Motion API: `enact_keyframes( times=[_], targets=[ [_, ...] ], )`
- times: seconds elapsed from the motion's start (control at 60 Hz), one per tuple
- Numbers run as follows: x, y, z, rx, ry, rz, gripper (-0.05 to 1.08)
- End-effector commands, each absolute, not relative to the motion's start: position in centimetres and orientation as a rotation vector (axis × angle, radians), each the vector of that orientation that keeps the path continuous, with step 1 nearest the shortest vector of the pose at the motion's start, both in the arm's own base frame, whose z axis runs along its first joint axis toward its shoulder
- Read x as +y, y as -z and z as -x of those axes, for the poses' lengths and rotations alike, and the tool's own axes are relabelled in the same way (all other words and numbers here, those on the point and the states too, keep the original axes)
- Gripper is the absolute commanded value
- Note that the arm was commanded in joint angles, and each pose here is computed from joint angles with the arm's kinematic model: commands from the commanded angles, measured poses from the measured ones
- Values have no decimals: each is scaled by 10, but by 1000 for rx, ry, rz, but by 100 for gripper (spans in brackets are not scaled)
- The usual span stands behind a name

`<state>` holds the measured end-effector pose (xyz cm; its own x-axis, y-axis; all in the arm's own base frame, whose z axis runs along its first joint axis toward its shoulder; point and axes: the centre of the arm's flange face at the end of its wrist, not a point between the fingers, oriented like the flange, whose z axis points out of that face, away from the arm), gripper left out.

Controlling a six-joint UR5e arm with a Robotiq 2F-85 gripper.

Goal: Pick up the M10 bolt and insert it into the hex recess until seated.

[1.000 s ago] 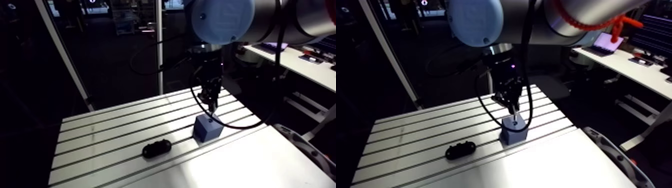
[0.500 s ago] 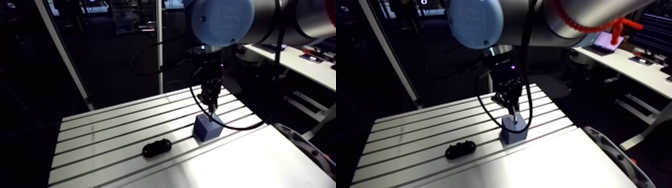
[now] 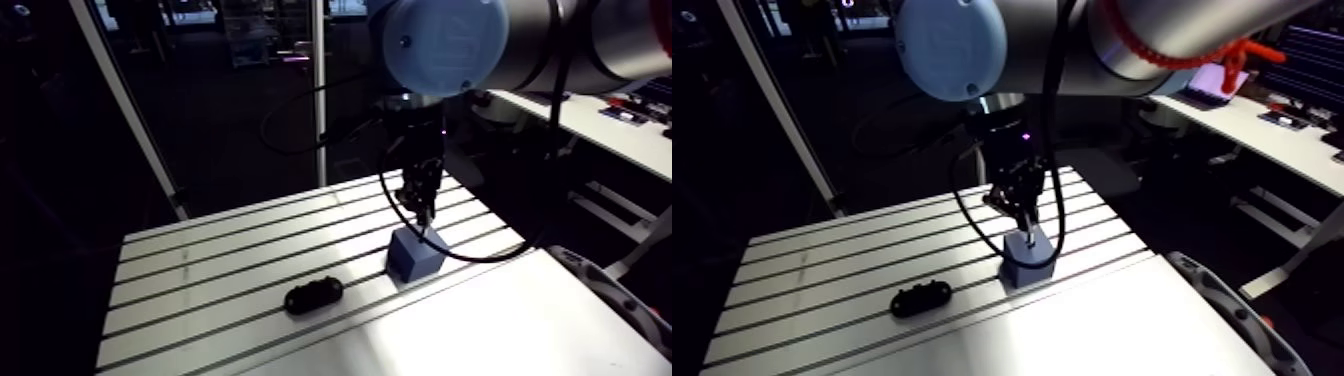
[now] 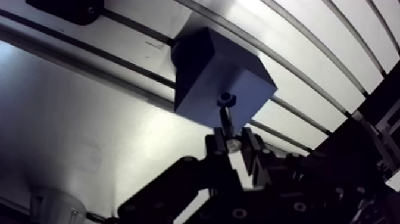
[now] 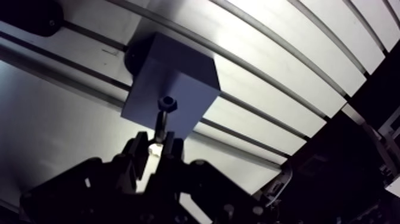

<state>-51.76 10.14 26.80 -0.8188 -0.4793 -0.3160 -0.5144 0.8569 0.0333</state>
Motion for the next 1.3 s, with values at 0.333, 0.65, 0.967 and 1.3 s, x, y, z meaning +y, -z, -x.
enact_keyframes(
  times=[0.333, 0.65, 0.967, 1.3],
  targets=[
    [102, -265, 520, 2736, -173, 752, 108],
    [103, -259, 521, 2729, -162, 752, 108],
    [103, -257, 521, 2726, -161, 750, 108],
    [104, -254, 523, 2722, -156, 754, 108]
  ],
)
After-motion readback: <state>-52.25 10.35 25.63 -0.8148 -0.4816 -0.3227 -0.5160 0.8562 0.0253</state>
